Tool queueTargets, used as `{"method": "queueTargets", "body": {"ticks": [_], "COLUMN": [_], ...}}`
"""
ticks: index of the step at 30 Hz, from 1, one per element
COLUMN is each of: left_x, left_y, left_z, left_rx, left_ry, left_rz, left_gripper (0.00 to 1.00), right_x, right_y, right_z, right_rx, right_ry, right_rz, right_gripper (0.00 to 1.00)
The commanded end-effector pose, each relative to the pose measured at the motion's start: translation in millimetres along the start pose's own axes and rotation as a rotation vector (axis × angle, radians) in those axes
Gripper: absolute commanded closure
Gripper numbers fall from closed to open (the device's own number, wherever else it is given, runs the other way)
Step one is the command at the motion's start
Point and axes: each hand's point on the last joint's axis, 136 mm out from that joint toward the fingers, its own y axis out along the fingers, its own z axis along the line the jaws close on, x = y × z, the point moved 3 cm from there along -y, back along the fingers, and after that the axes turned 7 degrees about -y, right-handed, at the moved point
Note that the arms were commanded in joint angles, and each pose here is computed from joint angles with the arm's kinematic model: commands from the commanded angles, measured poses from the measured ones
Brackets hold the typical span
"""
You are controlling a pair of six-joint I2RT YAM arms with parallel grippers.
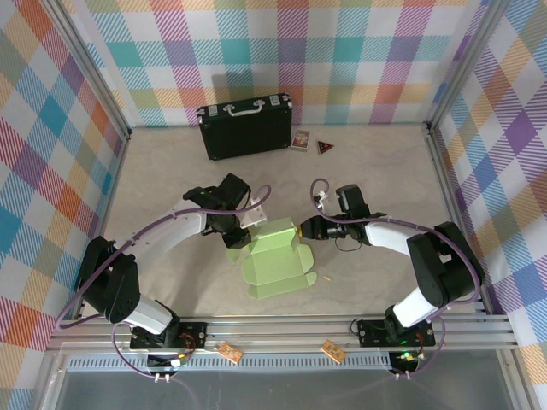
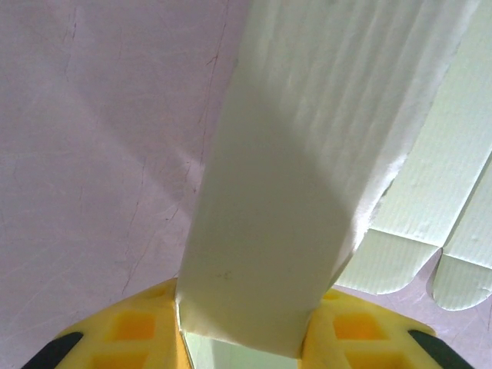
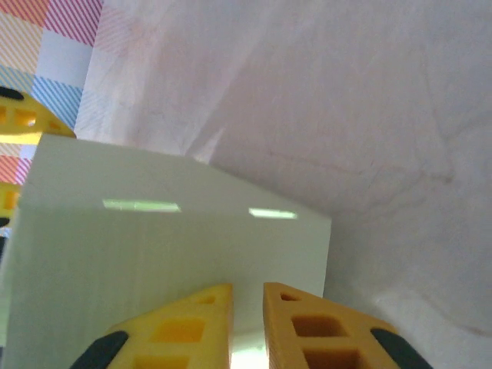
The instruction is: Fold the paper box
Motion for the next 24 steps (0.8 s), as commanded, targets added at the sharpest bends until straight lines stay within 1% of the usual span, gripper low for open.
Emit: {"method": "queueTargets", "body": {"ticks": [1,3,6,10,16,20,24], "left_x": [3,3,3,3,3,4,5], "left_y": [2,3,5,6,6,7,6], "left_z": [-4,-4,-3,-1,0,1,1], "left_rx": [-0.019,-0.018,-0.018,-0.015,-0.005,-0.007,-0.005], "left_ry": [0.016,0.014,0.006,-0.011,-0.017,-0.018,-0.017], "left_rz": [0.000,0.005,0.015,0.031,0.030,0.034,0.031], "left_gripper": [0.81,0.81,0.81,0.81,0.81,0.81,0.82], "right_x": [23,22,17,7,-8,-19,-19], "right_y": [-3,-6,-7,-5,-13,-17,-17], "right_z": [10,13,16,15,15,18,21], "right_rx": [-0.005,-0.005,-0.005,-0.031,-0.080,-0.110,-0.118], "right_ry": [-0.255,-0.319,-0.365,-0.367,-0.360,-0.387,-0.445], "right_rz": [-0.097,-0.109,-0.110,-0.105,-0.142,-0.140,-0.161], "right_gripper": [0.73,0.68,0.64,0.63,0.61,0.59,0.55]}}
